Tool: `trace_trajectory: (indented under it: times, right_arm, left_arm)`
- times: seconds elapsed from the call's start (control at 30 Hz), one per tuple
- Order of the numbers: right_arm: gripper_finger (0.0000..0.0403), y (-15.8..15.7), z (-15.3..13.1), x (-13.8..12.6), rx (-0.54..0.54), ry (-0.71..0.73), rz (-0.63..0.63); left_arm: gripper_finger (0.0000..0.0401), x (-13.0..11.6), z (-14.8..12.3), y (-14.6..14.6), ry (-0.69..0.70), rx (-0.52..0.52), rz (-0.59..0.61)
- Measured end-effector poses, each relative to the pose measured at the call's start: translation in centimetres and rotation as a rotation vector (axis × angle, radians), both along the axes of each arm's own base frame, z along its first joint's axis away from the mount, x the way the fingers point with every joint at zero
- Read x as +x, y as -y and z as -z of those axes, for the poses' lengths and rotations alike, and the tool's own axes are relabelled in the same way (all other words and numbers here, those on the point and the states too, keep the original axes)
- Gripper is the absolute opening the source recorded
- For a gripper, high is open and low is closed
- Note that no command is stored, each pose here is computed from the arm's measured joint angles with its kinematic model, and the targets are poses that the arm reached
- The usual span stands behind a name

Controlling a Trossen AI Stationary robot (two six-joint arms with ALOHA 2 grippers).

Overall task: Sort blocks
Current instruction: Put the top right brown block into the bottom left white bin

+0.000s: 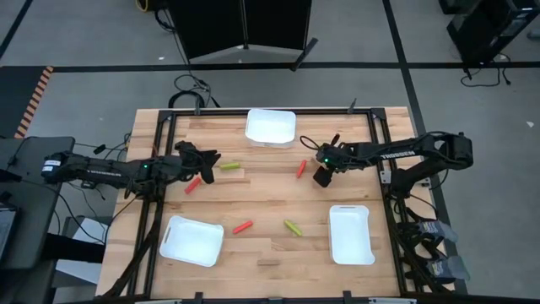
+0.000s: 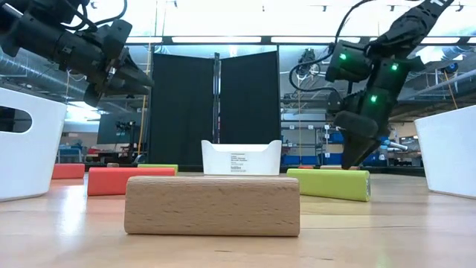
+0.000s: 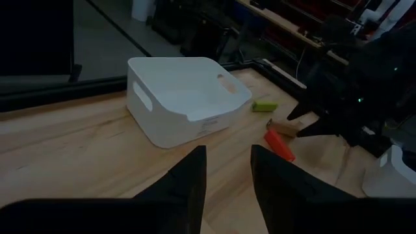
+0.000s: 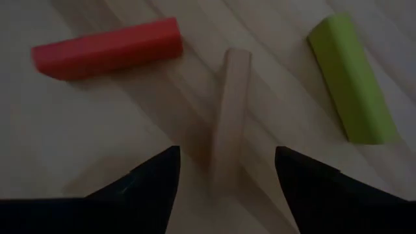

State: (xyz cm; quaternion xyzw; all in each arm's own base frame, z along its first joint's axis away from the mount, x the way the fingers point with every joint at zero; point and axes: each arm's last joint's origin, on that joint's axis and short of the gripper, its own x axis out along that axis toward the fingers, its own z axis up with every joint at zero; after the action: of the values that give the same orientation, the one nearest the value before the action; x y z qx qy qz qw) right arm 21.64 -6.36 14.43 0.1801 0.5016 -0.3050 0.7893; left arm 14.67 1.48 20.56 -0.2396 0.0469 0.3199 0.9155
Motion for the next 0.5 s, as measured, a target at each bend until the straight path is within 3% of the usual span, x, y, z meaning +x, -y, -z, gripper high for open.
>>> trace_trajectory:
  times: [0.5]
  right_arm:
    - [0.0191, -0.1, 1.8, -0.9, -0.04, 0.035, 0.015]
  left_arm:
    - [0.0129, 0.1, -0.3, 0.0, 0.029, 0.001, -0.003]
